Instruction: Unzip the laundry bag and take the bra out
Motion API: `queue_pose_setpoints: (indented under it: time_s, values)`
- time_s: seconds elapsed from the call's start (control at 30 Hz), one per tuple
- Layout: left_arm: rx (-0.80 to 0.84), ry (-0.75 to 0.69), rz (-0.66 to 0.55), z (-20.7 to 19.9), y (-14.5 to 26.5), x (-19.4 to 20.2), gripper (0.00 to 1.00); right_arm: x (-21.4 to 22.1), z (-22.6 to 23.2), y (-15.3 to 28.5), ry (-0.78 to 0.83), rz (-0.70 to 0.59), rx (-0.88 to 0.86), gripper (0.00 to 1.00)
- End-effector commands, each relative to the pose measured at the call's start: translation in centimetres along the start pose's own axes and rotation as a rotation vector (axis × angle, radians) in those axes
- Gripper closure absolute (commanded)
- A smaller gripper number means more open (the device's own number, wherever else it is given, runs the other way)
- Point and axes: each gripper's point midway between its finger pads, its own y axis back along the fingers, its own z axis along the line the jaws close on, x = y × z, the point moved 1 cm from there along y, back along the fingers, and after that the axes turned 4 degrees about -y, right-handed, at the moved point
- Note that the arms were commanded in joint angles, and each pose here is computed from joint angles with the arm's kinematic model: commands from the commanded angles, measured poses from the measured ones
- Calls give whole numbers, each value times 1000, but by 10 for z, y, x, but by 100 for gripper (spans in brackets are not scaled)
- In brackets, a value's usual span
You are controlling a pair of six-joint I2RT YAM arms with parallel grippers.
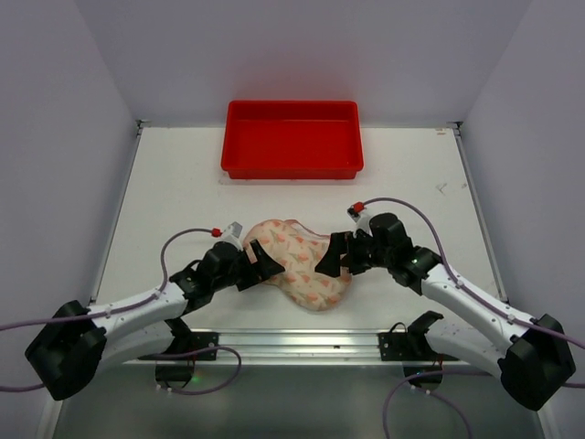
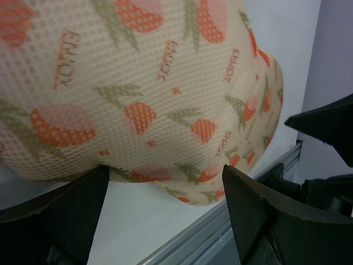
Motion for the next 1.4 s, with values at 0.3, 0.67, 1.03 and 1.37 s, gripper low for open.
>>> queue_pose_setpoints:
  time_s: [0.3, 0.67, 1.03, 1.37]
  values:
    - [-27, 34, -263, -17, -52, -105, 19, -12, 0, -52, -15, 42, -47, 4]
    - [113, -30, -58, -23, -28, -56, 2, -42, -18, -102, -2, 58, 35, 5]
    - [102, 41, -9, -5, -56, -26, 31, -45, -12, -97, 31, 56, 14, 4]
    - [256, 39, -68, -66, -55, -40, 100, -43, 6, -28, 78, -120, 18, 4]
